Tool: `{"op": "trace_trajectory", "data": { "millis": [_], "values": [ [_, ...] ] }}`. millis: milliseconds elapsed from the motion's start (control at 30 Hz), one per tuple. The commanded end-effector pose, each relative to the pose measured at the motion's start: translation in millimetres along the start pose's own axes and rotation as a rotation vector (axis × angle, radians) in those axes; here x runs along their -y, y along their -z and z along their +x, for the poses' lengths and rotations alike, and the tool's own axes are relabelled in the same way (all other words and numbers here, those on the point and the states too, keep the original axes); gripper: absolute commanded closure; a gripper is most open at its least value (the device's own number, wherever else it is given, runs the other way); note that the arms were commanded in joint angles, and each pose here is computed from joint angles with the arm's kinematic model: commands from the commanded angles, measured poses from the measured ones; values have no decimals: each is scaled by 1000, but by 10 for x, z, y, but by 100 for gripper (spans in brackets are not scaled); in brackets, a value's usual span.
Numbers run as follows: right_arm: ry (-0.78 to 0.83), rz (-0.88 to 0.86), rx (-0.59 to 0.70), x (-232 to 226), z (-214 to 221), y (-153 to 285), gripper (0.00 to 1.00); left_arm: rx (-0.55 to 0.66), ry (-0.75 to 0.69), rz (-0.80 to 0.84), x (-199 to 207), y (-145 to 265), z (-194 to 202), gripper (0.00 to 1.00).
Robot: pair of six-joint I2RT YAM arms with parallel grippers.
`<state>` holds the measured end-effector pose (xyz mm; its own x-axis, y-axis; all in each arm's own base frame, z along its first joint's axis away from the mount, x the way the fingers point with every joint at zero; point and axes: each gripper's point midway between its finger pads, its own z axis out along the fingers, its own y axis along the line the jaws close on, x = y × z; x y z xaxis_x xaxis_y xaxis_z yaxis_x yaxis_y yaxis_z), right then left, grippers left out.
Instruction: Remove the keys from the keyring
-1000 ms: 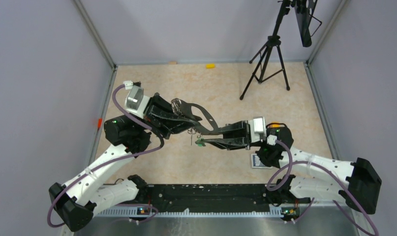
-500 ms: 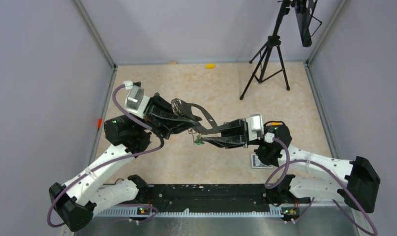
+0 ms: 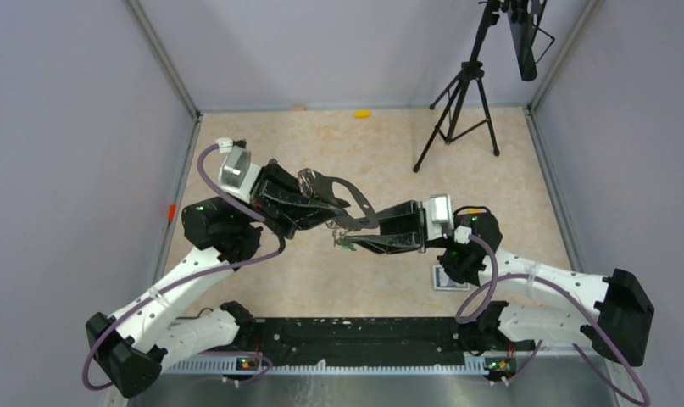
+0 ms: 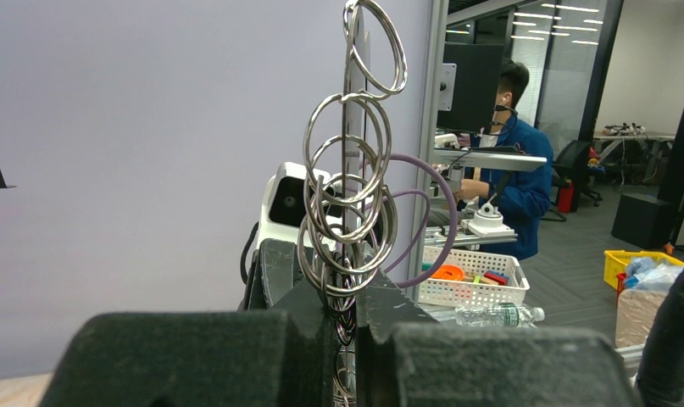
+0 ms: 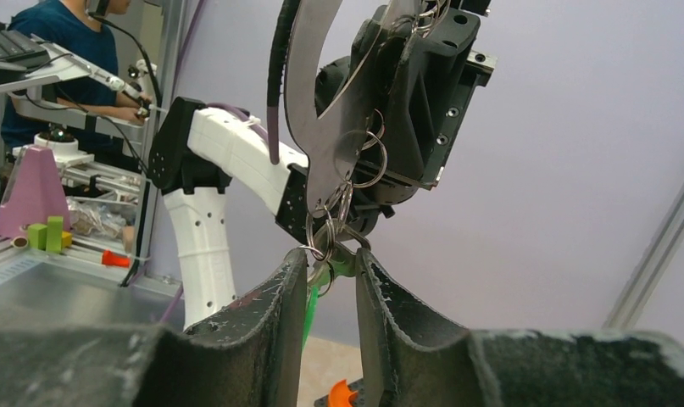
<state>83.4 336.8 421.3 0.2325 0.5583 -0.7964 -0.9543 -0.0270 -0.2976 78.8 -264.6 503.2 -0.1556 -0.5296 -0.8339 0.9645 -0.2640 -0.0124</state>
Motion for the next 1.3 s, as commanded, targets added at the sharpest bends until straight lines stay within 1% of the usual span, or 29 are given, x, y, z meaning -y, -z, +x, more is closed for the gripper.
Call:
{"op": "trace_trajectory", "data": {
  "millis": [0,133,300,500,633,833,967,1100,1267],
  "values": [
    [50,9,41,77,-198,-75,72,34,-49,37,109,-31,-145,100],
    [51,0,41,63,-198,-78,76,34,-50,36,106,-30,-145,100],
    [49,-11,33,43,-175,-70,85,35,-47,32,97,-26,-137,100],
    [47,-8,15,40,-120,-49,88,37,-53,34,107,-27,-147,100],
    [41,-1,-2,38,-72,-21,93,38,-57,35,122,-26,-159,100],
    [53,10,-8,39,-81,5,97,36,-59,27,119,-23,-163,100],
    [126,-3,-25,42,-103,17,100,35,-52,23,106,-36,-170,100],
    [254,-50,-55,15,-138,26,100,43,-44,-3,60,-55,-210,100],
    [366,-129,-99,-57,-135,42,100,77,-30,-63,-40,-74,-290,100]
  ]
}}
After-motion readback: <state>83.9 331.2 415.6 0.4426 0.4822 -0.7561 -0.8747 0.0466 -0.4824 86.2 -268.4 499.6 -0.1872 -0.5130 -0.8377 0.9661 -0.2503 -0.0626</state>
